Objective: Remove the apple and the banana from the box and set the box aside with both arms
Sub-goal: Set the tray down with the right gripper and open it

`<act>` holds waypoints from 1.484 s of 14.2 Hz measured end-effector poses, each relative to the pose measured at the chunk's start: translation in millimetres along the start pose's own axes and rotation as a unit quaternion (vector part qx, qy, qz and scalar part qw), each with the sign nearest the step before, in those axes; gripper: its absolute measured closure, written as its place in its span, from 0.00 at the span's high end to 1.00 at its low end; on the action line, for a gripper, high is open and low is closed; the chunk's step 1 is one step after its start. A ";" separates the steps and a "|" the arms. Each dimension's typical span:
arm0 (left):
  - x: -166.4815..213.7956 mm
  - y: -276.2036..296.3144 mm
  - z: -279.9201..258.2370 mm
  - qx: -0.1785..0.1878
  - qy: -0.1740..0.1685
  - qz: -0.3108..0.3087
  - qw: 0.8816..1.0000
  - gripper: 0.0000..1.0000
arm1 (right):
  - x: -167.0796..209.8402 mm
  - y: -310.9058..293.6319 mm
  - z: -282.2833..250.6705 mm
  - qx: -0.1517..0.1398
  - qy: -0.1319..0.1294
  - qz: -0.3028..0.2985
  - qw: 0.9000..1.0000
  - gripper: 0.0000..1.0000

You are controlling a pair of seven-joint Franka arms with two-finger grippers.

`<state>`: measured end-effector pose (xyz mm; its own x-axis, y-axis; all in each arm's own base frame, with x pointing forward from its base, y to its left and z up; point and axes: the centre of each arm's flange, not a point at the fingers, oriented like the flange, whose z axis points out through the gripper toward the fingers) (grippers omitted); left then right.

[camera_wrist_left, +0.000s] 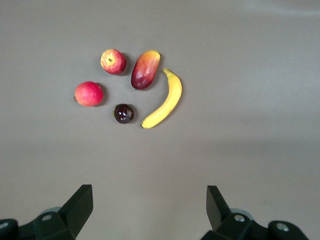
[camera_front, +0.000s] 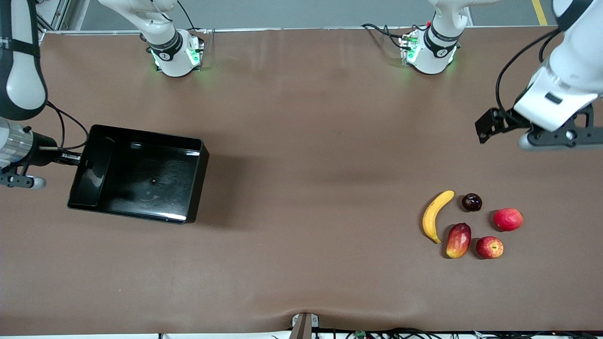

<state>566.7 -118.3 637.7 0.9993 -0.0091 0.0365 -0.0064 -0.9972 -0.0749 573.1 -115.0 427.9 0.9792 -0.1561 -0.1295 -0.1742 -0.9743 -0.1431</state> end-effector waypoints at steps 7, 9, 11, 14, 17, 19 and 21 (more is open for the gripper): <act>-29.0 -20.8 -8.9 -0.002 -0.007 0.003 1.000 1.00 | 15.0 96.4 49.3 0.005 -0.004 -0.009 1.000 0.06; -33.3 -26.4 -10.9 -0.001 -0.006 -0.001 1.000 1.00 | 17.3 115.2 69.5 0.007 -0.013 -0.007 1.000 0.06; -35.2 -31.6 -12.4 -0.001 -0.005 -0.006 1.000 1.00 | 19.3 135.9 90.1 0.008 -0.017 -0.009 1.000 0.06; -36.9 -36.2 -14.1 -0.001 -0.004 -0.010 1.000 1.00 | 19.5 161.3 118.3 0.012 -0.027 -0.008 1.000 0.06; -37.5 -36.6 -12.9 0.000 -0.006 -0.011 1.000 1.00 | 19.6 169.4 137.0 0.016 -0.038 -0.020 0.999 0.06; -37.6 -36.7 -10.9 -0.001 -0.008 -0.011 1.000 1.00 | 19.4 174.6 144.6 0.017 -0.041 -0.028 0.999 0.06; -39.1 -34.7 -7.2 -0.012 -0.015 -0.011 1.000 1.00 | 18.9 176.8 147.9 0.019 -0.043 -0.032 0.998 0.06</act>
<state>527.5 -83.9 646.0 0.9999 0.0150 0.0085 0.0154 -0.9986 -0.0499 545.4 -266.1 255.0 0.9762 -0.0771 -0.2027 -0.1166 -0.9746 -0.1910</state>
